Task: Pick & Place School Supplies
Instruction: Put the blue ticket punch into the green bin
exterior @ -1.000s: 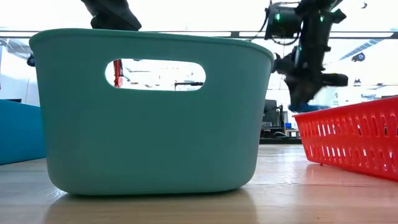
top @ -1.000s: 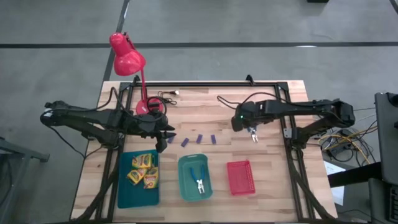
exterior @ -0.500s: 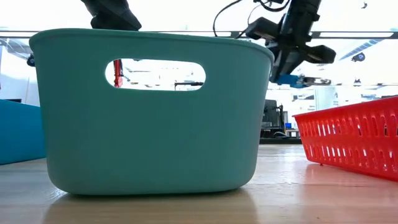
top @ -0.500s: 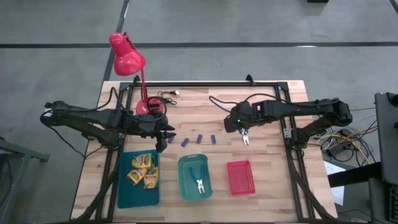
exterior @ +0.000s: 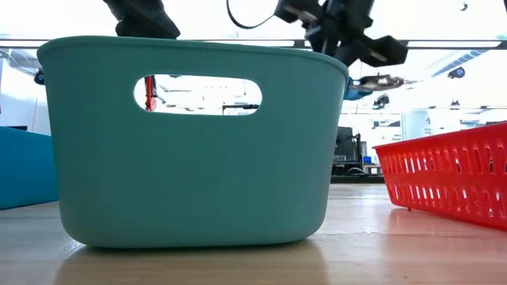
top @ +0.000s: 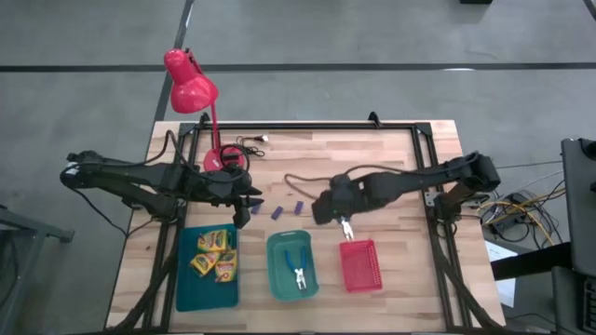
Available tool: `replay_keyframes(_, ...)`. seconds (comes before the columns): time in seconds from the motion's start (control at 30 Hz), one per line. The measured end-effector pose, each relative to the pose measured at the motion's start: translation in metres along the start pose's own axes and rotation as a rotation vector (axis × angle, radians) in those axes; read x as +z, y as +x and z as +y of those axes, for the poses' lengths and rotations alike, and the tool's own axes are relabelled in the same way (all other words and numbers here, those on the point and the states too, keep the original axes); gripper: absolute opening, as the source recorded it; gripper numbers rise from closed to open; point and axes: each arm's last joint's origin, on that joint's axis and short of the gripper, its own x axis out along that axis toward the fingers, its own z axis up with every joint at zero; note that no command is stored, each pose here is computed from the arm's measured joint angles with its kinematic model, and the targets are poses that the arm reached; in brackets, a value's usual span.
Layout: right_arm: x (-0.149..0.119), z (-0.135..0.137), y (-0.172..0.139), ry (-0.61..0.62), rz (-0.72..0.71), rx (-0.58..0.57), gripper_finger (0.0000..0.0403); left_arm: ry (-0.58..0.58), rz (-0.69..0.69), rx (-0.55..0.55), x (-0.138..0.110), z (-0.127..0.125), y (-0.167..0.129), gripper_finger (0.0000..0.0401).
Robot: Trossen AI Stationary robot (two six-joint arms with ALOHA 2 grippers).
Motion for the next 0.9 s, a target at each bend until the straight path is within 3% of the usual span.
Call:
replay_keyframes(0.5, -0.027, 0.067, 0.024, 0.094, 0.038, 0.042, 0.0038, 0.0, 0.0, 0.0, 0.0, 0.0, 0.0, 0.0122)
replay_keyframes(0.9, -0.053, 0.102, 0.046, 0.062, 0.079, 0.051, 0.0038, 0.002, 0.004, 0.002, 0.0, 0.0, 0.0, 0.0122)
